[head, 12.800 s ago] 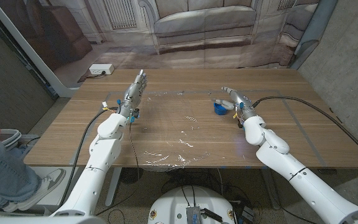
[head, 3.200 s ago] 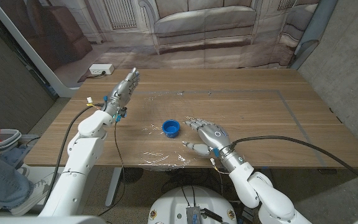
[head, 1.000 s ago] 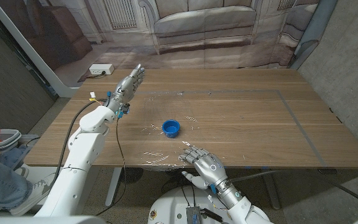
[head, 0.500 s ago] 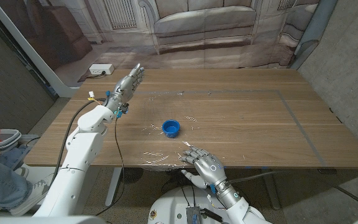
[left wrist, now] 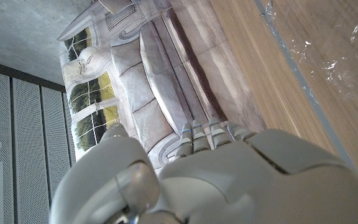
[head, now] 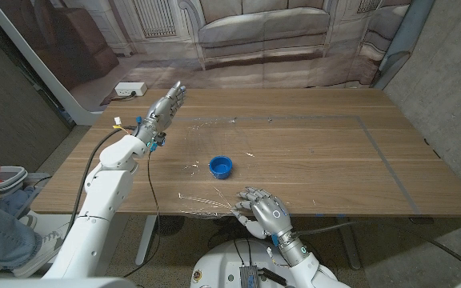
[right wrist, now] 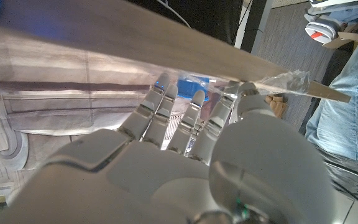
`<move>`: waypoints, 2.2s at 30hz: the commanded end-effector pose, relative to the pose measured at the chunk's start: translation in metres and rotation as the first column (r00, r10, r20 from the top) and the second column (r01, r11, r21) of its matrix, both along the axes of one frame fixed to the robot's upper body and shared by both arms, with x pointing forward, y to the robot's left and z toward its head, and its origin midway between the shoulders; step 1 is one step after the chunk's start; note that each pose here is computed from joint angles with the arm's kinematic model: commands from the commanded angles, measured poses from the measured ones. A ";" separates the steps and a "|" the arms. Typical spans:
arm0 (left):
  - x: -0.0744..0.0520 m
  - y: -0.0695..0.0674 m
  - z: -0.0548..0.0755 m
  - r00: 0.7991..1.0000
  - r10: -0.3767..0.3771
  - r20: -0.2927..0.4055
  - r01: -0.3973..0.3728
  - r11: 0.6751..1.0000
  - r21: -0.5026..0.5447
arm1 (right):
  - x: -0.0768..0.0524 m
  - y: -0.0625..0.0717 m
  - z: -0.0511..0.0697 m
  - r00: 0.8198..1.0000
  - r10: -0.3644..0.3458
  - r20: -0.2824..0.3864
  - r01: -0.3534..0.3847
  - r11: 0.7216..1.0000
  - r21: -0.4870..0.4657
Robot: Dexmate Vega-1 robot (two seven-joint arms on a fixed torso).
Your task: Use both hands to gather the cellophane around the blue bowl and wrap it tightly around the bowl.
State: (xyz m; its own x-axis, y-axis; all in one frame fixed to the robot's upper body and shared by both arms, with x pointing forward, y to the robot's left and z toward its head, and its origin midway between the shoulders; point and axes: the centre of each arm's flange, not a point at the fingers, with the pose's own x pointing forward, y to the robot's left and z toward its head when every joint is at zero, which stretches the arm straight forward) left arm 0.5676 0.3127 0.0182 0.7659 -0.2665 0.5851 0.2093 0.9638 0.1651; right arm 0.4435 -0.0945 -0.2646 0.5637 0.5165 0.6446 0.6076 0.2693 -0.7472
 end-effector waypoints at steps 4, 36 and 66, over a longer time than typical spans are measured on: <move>0.005 0.003 -0.011 1.000 -0.008 -0.021 0.008 1.000 -0.022 | 0.000 0.003 0.027 1.000 -0.008 0.014 0.008 1.000 0.006; -0.004 -0.016 -0.019 0.991 0.108 0.083 -0.120 0.981 0.152 | 0.003 0.031 0.106 1.000 -0.012 -0.012 0.012 1.000 0.019; -0.010 -0.002 -0.035 0.991 0.106 0.080 -0.115 0.987 0.111 | 0.033 0.069 0.167 0.987 -0.082 -0.141 0.077 0.996 -0.041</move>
